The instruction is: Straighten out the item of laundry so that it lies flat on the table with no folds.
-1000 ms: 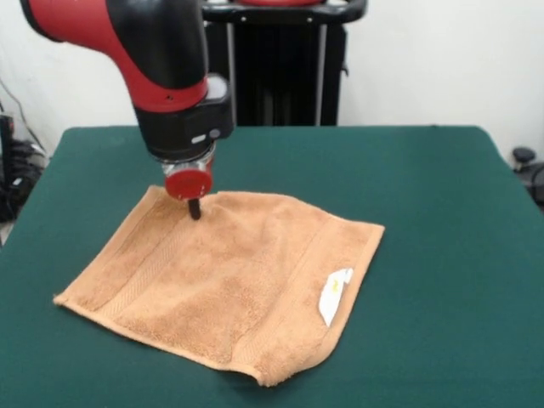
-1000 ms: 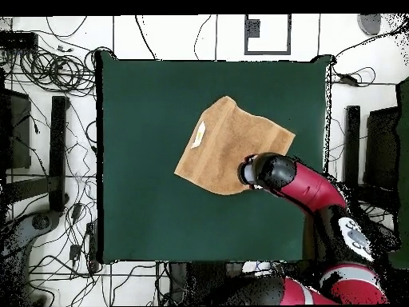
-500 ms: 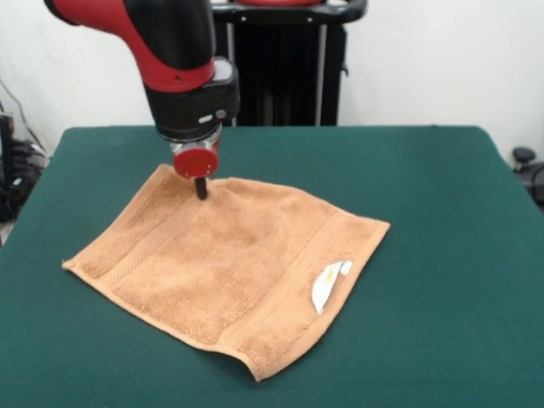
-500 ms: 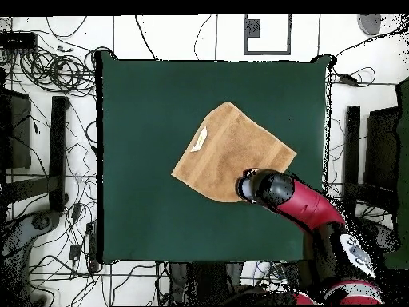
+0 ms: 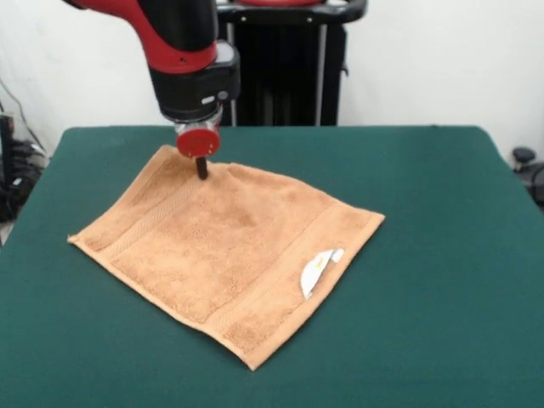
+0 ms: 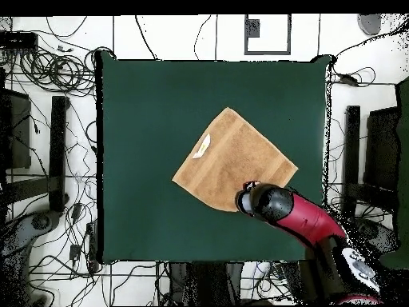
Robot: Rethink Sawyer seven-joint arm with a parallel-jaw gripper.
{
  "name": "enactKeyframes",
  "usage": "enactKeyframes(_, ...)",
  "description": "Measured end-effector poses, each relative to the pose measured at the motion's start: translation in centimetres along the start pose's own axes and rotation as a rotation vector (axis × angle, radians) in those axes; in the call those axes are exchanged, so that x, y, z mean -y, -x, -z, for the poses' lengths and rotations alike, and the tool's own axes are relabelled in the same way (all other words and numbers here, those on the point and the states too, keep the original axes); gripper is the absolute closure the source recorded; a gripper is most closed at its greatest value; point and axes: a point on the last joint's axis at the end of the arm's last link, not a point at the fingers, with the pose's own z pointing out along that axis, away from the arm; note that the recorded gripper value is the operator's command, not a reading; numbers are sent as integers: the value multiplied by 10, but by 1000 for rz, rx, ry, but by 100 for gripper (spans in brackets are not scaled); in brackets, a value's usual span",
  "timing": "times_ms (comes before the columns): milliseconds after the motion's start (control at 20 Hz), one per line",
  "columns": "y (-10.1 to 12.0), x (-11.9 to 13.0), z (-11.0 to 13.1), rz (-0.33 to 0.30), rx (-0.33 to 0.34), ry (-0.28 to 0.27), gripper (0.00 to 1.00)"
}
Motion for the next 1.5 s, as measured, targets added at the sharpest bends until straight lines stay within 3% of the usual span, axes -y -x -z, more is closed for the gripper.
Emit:
enactKeyframes(300, 2, 18, 5, -11, -9, -13, 100)
enactKeyframes(850, -1, 16, -7, 22, -3, -27, 100)
enactKeyframes(900, -1, 16, -10, 27, -3, -30, 0)
enactKeyframes(1500, -11, 16, -34, 89, 21, -31, 0)
